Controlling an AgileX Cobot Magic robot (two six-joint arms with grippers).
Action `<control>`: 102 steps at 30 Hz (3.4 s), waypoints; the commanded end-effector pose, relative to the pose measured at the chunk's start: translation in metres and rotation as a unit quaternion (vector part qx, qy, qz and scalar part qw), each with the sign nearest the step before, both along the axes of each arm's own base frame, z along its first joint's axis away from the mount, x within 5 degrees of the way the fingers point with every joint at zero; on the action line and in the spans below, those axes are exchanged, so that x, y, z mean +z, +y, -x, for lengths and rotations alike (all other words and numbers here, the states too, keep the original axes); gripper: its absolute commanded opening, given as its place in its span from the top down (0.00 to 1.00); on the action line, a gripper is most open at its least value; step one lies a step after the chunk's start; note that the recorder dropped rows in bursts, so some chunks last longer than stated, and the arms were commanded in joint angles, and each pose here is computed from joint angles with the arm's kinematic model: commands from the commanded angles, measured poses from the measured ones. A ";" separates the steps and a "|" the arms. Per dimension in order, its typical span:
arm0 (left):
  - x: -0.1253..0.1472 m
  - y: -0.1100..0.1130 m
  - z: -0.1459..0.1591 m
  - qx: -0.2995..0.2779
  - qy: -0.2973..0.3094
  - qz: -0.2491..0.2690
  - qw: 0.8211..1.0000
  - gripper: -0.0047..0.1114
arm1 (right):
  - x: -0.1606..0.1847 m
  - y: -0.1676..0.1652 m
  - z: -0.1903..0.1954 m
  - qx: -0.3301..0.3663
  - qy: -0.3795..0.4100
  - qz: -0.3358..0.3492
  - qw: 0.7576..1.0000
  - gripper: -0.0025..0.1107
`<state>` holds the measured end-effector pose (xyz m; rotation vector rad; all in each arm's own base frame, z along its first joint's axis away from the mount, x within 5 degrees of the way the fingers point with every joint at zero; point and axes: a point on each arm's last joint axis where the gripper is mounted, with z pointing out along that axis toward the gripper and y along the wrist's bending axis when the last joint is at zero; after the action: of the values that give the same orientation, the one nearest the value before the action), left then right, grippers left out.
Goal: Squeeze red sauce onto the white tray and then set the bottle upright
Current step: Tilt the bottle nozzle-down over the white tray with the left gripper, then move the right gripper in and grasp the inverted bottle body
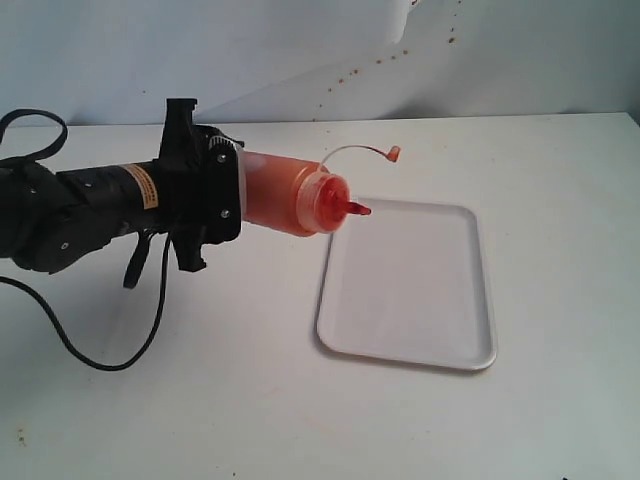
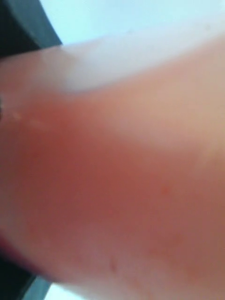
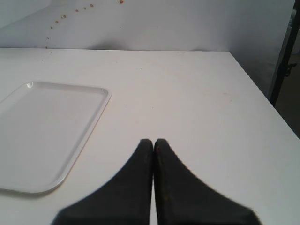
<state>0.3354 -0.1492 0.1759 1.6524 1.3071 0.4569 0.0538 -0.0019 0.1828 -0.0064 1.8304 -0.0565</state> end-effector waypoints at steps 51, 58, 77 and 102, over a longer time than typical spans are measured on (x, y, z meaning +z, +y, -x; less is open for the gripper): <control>0.071 -0.020 -0.018 -0.083 -0.349 -0.027 0.933 0.96 | 0.035 -0.001 -0.002 -0.014 -0.202 -0.117 0.972 0.98; 0.052 -0.028 -0.034 -0.104 -0.366 -0.081 0.921 0.96 | 0.035 -0.002 -0.002 -0.020 -0.203 -0.170 0.964 0.98; 0.046 -0.064 -0.044 -0.145 -0.440 -0.118 0.878 0.96 | 0.034 0.004 -0.013 0.021 -0.170 -0.169 0.970 0.98; 0.033 -0.089 -0.054 -0.161 -0.520 -0.215 0.811 0.96 | 0.051 0.066 -0.110 0.203 -0.037 -0.104 0.973 0.98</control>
<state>0.3893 -0.2371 0.1947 1.6043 0.0731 1.2604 0.1490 0.0581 0.2317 -0.2154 1.6882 0.4208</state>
